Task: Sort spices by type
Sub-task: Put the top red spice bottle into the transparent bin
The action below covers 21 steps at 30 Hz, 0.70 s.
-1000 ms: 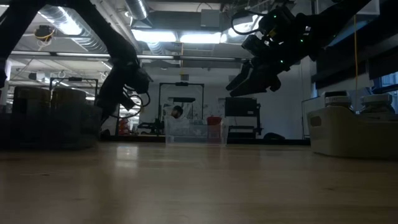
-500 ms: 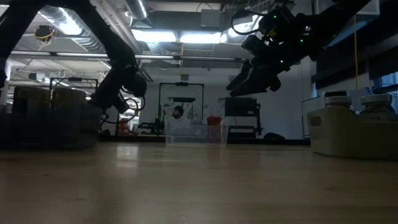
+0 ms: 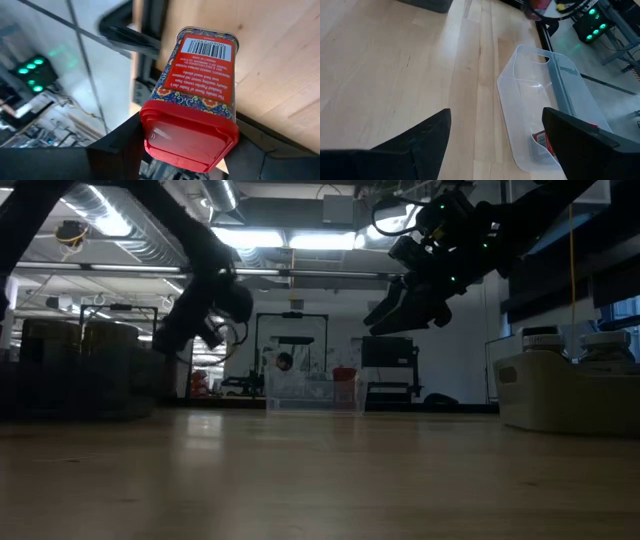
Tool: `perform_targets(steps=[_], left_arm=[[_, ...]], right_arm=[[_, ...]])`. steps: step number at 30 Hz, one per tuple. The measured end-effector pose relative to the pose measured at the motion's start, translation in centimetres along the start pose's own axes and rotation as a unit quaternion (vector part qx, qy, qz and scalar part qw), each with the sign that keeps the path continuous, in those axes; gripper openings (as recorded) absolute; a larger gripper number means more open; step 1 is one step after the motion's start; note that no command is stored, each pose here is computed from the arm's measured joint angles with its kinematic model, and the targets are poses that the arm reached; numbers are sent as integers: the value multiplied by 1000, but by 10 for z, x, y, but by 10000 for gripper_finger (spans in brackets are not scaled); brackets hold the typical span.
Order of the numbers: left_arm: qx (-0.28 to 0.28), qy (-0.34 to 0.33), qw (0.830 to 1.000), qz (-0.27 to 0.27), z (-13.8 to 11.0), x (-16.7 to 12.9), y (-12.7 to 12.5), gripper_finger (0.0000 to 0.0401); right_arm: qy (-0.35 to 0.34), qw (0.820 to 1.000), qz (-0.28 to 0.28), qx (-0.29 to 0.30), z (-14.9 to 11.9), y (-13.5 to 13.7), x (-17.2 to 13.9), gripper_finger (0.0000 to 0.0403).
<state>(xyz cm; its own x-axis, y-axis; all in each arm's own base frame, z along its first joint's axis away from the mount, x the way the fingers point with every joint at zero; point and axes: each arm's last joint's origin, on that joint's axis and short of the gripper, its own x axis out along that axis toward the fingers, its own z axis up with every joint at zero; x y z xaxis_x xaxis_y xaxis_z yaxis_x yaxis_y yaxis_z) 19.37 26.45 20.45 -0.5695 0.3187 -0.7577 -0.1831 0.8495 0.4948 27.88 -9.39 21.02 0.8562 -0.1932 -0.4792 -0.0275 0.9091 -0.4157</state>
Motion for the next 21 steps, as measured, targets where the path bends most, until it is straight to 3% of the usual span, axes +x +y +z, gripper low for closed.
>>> perform_targets(steps=[10, 21], left_arm=[[-26, -96, 994, 55, 8, -74, 3, 200], [-31, -198, 975, 93, 14, -140, -14, 199]], right_arm=[[0, 1000, 0, 0, 0, 0, 0, 314], [2, 1000, 1, 0, 0, 0, 0, 314]])
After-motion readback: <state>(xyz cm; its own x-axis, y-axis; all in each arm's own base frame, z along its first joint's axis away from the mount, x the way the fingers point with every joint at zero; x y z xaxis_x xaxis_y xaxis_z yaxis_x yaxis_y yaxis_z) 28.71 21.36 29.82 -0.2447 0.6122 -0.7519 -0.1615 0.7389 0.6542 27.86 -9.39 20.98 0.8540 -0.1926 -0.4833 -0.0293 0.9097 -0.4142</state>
